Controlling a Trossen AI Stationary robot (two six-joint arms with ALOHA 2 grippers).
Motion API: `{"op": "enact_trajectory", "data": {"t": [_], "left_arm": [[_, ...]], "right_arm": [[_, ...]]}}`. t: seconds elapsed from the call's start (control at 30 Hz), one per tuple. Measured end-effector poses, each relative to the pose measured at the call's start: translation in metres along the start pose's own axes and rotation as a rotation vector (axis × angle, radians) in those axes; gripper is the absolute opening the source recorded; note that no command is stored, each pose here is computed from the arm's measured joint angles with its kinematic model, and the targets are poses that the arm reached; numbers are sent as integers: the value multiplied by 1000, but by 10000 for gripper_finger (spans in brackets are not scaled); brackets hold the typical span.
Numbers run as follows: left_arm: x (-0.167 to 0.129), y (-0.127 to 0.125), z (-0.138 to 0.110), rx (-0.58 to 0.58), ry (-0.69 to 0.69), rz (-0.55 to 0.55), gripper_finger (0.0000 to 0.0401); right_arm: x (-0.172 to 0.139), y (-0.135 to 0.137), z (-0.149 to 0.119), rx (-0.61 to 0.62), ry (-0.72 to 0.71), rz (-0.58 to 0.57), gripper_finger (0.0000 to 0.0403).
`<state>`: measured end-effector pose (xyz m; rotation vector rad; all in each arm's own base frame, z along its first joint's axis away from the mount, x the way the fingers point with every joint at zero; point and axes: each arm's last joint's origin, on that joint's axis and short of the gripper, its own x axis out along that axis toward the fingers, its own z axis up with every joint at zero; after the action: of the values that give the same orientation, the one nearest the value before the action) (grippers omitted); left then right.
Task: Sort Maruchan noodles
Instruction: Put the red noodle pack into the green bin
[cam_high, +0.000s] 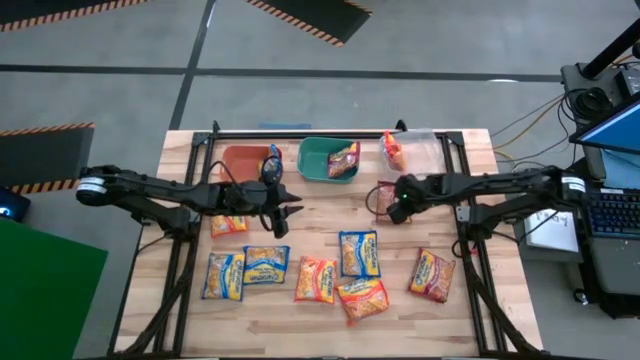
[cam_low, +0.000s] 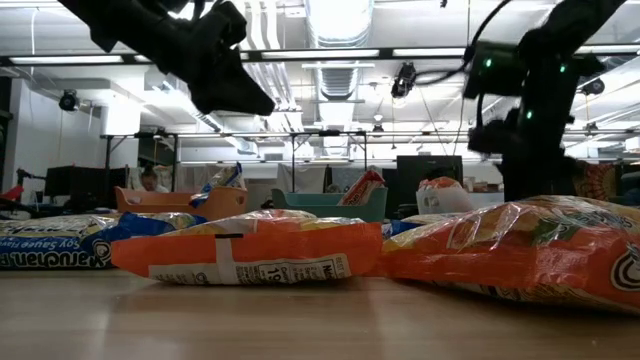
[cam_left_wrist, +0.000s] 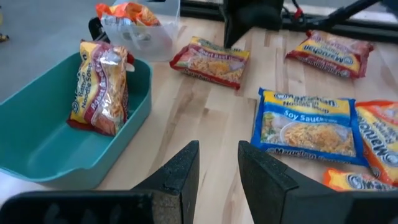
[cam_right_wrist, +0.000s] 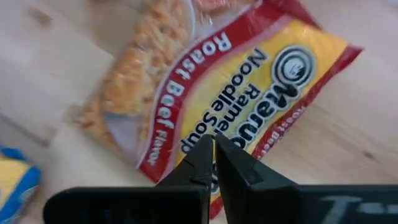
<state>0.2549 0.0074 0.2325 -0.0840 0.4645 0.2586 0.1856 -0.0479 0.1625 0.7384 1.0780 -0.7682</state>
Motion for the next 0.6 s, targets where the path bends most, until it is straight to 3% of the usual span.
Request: {"op": "enact_trajectory", "data": {"t": [0.1, 0.27, 0.43, 0.6], "left_arm": [[0, -1, 1, -32, -14, -9, 94], [-1, -6, 1, -76, -13, -31, 94], [-3, -11, 2, -76, -30, -53, 94], [-4, -16, 3, -80, -43, -71, 94]], "right_arm": [[16, 5, 0, 10, -8, 7, 9], [30, 30, 6, -55, -87, 139, 9], [21, 56, 12, -167, -169, 270, 9], [7, 59, 10, -235, -200, 294, 9]]}}
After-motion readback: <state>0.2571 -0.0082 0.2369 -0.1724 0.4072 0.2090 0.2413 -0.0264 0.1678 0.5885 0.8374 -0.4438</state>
